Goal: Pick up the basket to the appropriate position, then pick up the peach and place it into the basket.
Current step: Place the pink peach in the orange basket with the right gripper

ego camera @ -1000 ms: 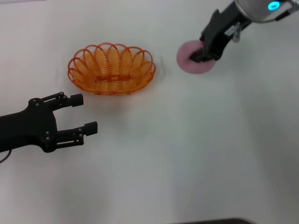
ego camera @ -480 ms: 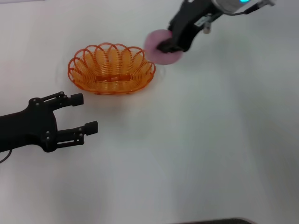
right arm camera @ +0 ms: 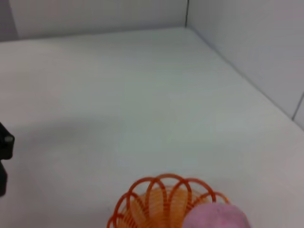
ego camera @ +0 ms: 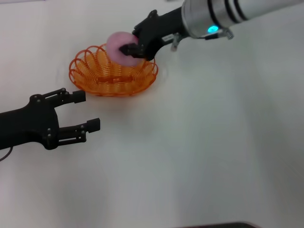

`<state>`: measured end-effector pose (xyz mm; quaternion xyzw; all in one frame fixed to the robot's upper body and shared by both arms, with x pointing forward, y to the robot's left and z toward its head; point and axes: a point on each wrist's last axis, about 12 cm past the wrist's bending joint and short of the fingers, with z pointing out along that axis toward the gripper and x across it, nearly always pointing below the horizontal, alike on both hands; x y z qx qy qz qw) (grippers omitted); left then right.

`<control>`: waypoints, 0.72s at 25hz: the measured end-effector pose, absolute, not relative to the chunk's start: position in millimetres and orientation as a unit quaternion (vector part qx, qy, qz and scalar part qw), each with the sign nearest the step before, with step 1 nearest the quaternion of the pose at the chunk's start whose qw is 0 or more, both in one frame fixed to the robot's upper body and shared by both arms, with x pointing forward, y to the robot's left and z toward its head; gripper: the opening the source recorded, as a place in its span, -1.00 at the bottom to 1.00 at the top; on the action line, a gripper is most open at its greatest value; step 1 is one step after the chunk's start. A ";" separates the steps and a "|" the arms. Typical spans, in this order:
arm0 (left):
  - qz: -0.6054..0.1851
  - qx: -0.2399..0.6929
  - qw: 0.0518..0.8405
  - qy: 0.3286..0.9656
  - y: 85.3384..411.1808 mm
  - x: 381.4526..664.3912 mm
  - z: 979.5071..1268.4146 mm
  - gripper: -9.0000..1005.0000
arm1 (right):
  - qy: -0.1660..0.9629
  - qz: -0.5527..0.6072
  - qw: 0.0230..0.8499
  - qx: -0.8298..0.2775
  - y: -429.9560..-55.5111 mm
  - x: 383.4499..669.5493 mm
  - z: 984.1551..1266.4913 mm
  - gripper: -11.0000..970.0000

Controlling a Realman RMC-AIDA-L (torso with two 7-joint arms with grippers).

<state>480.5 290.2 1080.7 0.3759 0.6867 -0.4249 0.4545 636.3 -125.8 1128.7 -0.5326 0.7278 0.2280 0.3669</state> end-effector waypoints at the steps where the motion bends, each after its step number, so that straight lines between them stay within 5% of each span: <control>1: -0.424 0.376 0.455 0.687 290.3 481.1 1081.1 0.66 | 0.723 0.231 0.377 -0.530 -123.7 635.4 1122.8 -0.49; 7: -0.420 0.375 0.457 0.689 291.2 482.9 1081.3 0.66 | 0.707 0.241 0.414 -0.520 -112.9 626.3 1094.5 -0.49; 18: -0.420 0.376 0.455 0.690 290.4 483.0 1080.7 0.66 | 0.707 0.253 0.437 -0.496 -104.0 624.3 1090.8 -0.34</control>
